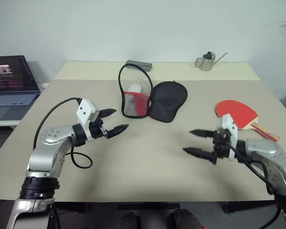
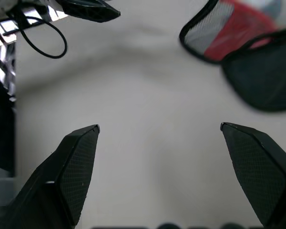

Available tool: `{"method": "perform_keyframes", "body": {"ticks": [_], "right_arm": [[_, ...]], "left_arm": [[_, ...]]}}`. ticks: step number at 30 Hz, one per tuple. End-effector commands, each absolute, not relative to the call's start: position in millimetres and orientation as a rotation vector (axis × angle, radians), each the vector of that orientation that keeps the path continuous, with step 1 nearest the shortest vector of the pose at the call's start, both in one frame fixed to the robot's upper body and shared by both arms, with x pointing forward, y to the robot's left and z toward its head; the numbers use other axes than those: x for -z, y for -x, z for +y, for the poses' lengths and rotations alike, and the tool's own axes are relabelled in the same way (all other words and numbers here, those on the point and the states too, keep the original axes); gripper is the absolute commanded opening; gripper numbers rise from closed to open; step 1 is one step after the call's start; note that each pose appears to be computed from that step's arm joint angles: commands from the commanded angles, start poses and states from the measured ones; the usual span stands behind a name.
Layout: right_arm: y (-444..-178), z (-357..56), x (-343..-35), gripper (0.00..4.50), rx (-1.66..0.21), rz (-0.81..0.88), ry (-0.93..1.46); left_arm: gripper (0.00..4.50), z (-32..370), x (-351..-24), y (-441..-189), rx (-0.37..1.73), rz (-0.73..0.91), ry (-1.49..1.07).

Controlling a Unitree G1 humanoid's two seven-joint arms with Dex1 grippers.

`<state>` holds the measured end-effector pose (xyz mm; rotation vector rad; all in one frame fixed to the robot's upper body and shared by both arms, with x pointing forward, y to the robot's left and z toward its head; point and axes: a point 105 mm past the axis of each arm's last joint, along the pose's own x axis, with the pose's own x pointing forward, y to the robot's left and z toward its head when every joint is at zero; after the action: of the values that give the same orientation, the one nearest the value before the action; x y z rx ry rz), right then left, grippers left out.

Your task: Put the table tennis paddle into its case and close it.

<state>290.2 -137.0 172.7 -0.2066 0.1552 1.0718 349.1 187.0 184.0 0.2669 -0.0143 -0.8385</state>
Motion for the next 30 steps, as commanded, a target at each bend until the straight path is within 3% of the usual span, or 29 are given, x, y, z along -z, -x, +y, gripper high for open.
{"method": "perform_keyframes", "body": {"ticks": [1, 6, 22, 25, 30], "right_arm": [[-300, -136, -181, 4.47, -1.075, 0.115, 0.267], [-325, -138, -179, 4.47, -1.036, 0.087, 0.434], [-384, -109, -171, 4.47, -0.974, -0.068, 0.877], [-393, -108, -165, 4.47, -0.944, -0.027, 0.87], [-416, -107, -161, 4.47, -0.79, 0.15, 0.471]], "left_arm": [[4.5, 189, -200, -359, 0.835, -0.069, -0.305], [4.5, 186, -209, -371, 0.844, -0.093, -0.314], [4.5, 201, -209, -375, 0.889, -0.045, -0.333], [4.5, 201, -210, -375, 0.889, -0.046, -0.334], [4.5, 198, -211, -376, 0.894, -0.051, -0.341]]}}
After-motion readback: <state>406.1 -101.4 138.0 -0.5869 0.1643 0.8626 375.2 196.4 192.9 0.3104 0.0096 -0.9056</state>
